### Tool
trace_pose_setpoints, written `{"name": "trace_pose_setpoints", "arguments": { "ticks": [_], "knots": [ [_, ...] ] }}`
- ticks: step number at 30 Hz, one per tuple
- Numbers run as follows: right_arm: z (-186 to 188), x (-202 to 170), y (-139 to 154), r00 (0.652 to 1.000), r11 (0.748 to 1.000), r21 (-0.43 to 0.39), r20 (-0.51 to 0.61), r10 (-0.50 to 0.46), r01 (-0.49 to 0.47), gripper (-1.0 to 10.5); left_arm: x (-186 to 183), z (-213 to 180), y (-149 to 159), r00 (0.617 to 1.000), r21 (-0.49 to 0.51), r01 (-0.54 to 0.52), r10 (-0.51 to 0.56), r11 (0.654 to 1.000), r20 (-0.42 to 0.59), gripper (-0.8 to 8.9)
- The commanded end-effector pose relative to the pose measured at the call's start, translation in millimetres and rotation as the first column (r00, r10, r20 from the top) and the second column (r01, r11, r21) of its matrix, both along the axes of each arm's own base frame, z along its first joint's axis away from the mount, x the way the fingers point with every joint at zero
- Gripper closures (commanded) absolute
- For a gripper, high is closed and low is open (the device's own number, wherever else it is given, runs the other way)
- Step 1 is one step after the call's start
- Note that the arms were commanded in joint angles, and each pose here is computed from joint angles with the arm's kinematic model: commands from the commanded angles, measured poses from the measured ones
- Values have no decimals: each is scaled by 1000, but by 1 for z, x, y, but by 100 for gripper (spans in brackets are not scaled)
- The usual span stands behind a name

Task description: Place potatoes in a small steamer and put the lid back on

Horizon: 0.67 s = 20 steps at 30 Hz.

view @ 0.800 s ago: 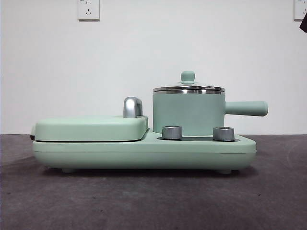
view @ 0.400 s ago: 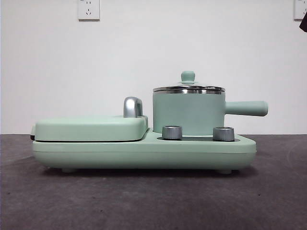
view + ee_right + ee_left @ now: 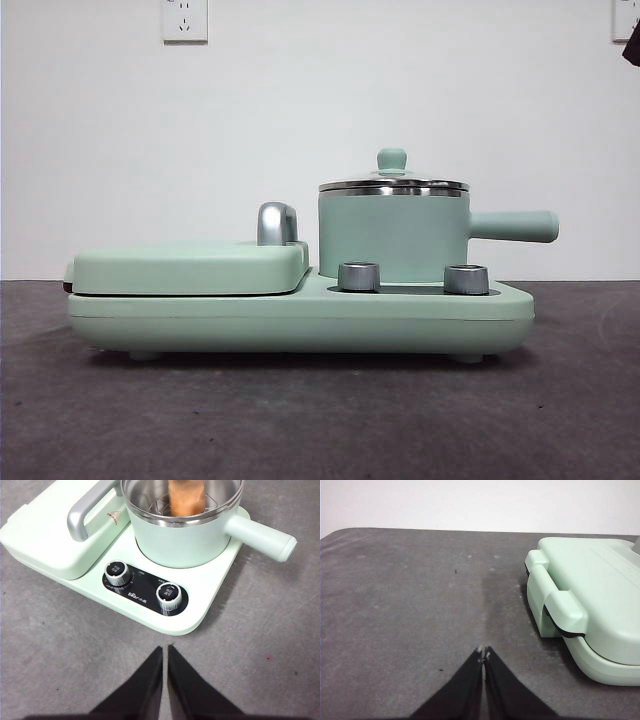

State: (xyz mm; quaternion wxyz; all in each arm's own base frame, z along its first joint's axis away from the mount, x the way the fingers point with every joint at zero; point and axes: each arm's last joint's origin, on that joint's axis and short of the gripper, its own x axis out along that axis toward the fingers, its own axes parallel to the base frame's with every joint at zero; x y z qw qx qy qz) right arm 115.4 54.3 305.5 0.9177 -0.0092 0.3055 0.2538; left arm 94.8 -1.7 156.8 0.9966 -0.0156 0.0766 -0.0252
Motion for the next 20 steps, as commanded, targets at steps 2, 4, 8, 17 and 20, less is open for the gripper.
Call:
{"name": "trace_pose_setpoints", "arguments": {
  "ticks": [2,4,8,17,20],
  "knots": [
    [2,1,1,1000,1000,4,15,-2,2,935,1,-7,0,1000,-8,-3,2,1000,-25,807],
    [5,1,-1,998,1000,-1,57,-26,26,935,1,-7,0,1000,-8,-3,2,1000,-25,807],
    [-1,-8,-12,978,998,-35,205,-42,50,935,1,-7,0,1000,-8,-3,2,1000,-25,807],
    [-116,-25,-41,860,964,16,448,-244,265,935,1,-7,0,1000,-8,-3,2,1000,-25,807],
    [-139,-26,-44,842,953,19,465,-275,302,935,1,-7,0,1000,-8,-3,2,1000,-25,807]
  ]
}}
